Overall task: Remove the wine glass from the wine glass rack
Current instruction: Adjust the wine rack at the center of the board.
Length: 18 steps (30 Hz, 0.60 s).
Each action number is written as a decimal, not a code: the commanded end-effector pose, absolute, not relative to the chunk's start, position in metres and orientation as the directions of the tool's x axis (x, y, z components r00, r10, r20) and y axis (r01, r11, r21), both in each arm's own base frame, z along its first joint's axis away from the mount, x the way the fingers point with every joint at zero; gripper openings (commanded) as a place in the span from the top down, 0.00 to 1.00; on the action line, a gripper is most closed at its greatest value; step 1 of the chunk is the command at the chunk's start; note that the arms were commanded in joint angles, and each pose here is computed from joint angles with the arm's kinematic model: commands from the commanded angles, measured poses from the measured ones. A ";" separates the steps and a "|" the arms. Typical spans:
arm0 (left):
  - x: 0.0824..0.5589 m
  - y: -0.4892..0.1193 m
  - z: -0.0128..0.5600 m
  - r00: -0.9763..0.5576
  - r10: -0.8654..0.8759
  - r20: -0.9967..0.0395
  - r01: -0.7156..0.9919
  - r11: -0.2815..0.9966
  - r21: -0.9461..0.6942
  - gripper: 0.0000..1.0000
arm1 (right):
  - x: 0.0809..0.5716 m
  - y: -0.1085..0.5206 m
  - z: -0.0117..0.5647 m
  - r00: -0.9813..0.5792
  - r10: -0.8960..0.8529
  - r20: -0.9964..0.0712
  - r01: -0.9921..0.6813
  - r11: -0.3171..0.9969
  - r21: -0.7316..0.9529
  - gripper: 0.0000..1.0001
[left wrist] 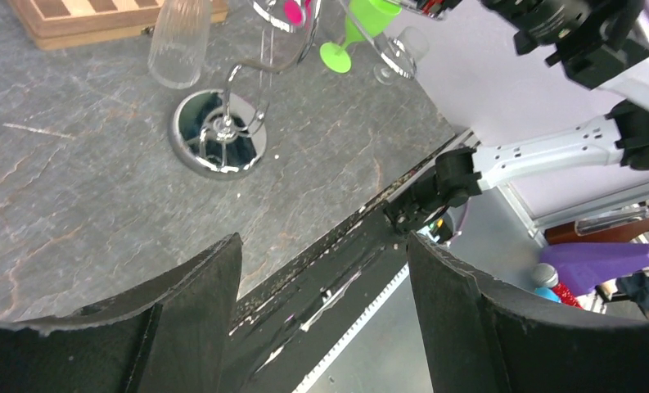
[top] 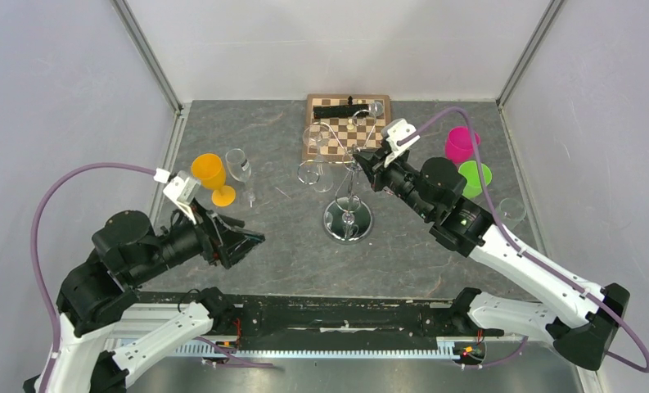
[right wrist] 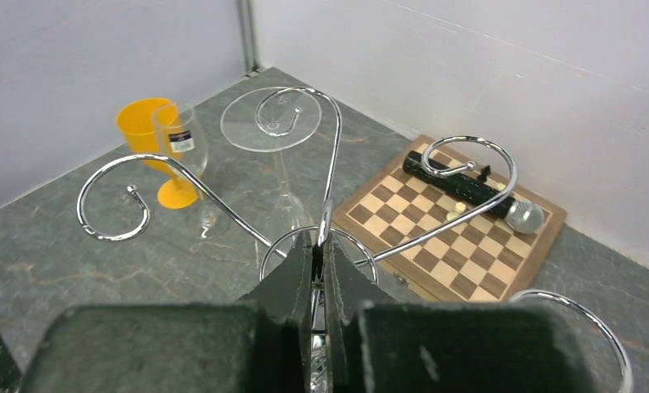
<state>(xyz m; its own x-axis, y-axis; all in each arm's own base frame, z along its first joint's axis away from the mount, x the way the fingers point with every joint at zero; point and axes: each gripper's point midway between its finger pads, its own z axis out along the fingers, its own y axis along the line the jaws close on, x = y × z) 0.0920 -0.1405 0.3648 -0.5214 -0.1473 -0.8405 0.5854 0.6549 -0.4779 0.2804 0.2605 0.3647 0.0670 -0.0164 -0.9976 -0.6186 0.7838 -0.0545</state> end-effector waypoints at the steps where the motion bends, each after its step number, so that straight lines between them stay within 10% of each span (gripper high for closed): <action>1: 0.100 -0.159 0.408 -0.491 -0.247 -0.835 0.620 0.574 -0.535 0.20 | 0.266 0.262 0.405 0.207 0.014 -0.978 -0.690 0.711 -0.136 1.00; 18: 0.161 -0.165 0.429 -0.405 -0.367 -0.837 0.496 0.681 -0.539 0.20 | 0.280 0.269 0.395 0.203 -0.010 -0.979 -0.695 0.703 -0.152 0.98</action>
<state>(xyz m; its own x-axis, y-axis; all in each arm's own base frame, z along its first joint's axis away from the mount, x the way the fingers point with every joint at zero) 0.1454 -0.1710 0.4035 -0.4746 -0.2714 -0.8373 0.5349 0.6665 -0.5192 0.2755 0.2710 0.3639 0.0983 -0.0367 -0.9945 -0.7125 0.6950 -0.0961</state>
